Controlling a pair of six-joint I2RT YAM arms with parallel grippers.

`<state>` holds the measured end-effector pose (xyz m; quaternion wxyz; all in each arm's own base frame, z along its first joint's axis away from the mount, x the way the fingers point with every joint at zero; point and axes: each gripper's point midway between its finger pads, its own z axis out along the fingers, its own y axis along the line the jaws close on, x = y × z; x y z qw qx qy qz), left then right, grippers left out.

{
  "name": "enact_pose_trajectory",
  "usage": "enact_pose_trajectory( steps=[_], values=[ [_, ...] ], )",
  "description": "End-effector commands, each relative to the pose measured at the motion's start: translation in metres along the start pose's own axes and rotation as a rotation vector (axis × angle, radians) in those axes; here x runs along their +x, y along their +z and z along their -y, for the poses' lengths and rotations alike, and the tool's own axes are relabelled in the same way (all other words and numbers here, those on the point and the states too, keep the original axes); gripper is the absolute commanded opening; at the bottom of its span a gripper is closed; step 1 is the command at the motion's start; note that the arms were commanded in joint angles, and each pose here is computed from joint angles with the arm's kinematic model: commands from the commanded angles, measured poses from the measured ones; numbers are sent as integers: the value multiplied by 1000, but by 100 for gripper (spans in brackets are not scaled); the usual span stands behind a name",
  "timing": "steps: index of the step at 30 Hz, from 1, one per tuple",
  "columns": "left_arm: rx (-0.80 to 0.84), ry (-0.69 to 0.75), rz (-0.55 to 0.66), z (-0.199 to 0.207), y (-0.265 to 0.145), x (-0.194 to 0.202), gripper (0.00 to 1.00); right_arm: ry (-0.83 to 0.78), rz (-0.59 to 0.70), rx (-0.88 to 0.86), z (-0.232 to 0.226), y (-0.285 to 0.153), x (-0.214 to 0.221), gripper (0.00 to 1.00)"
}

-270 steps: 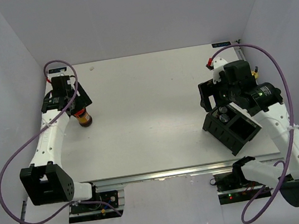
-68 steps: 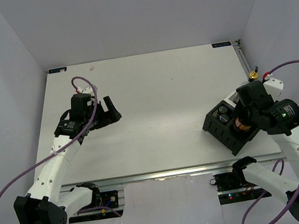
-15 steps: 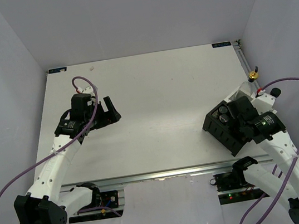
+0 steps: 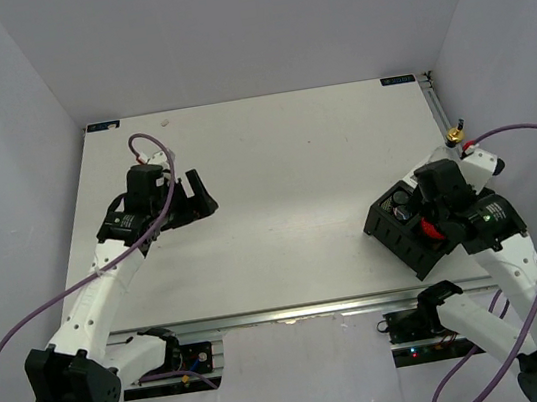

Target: Organize the condiment bottles

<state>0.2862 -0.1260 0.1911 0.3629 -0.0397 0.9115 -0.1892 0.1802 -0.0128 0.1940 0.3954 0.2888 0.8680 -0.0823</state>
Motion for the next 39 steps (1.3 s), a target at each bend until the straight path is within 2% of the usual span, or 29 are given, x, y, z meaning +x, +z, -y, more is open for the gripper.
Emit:
enact_pose_trajectory(
  steps=[1,4,6,9,17,19,25,28,39],
  values=[
    [92,31,102,25,-21,-37,98,6,109,-141,-29,-31,-55,87],
    [159,54,140,41,-32,-49,98,-62,102,-234,-53,-39,-67,93],
    [217,68,171,53,-42,-56,98,-167,82,-369,-87,-42,-70,97],
    [305,75,208,70,-57,-64,98,-270,2,-506,-129,-53,-70,91],
    [504,152,265,107,-97,-74,98,-307,152,-834,-208,-113,-88,90],
    [599,193,292,120,-116,-68,98,-335,148,-923,-224,-125,-83,90],
    [556,190,325,111,-126,-66,98,-390,170,-1157,-249,-152,-58,90],
    [552,187,322,110,-125,-64,98,-413,154,-1205,-252,-156,-46,90],
    [587,151,334,115,-116,-69,98,-446,133,-1198,-255,-144,-30,90]
  ],
)
